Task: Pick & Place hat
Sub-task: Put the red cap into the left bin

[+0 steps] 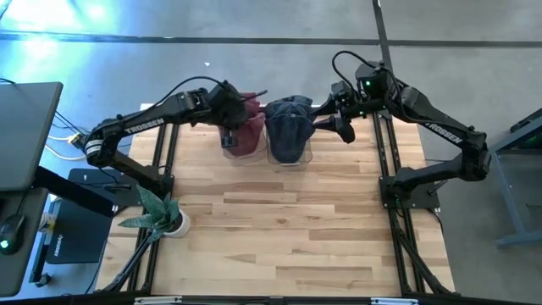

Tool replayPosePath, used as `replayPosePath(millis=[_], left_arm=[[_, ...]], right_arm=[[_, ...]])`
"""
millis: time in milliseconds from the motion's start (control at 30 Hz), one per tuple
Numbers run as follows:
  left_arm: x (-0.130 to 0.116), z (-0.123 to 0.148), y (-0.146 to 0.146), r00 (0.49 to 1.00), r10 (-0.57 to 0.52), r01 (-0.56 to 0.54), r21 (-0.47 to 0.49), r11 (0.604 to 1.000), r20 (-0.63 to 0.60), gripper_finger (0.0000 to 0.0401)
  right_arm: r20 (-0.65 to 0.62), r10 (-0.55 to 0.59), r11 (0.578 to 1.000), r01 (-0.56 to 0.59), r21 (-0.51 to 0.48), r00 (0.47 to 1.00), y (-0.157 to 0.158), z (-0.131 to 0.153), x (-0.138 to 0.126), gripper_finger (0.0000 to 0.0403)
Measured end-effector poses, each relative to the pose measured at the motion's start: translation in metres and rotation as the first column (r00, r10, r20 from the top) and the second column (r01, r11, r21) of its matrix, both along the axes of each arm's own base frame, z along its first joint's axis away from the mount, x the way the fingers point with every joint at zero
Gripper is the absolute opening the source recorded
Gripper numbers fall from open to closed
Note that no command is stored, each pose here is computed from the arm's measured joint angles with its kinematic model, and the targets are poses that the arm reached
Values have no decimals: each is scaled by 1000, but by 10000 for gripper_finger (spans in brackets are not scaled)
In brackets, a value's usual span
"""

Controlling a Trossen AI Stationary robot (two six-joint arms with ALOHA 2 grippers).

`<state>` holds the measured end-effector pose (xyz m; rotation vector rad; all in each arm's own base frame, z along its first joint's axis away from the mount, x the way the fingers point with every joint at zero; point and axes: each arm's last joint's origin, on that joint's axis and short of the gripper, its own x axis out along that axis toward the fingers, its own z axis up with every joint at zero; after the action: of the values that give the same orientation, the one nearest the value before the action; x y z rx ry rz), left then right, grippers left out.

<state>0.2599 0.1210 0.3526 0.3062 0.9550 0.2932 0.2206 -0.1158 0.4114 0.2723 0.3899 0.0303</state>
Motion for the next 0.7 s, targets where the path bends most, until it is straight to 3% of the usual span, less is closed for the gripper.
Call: replayPosePath(millis=[333, 700], left_arm=[[-16, -2, 30, 999, 36, -33, -86, 996, 37, 11], [-23, -11, 61, 987, 123, -100, -208, 973, 102, 117]], right_arm=[[0, -4, 1000, 4, 4, 1000, 0, 0, 0, 215], [-3, -15, 1000, 15, 19, 1000, 0, 0, 0, 216]])
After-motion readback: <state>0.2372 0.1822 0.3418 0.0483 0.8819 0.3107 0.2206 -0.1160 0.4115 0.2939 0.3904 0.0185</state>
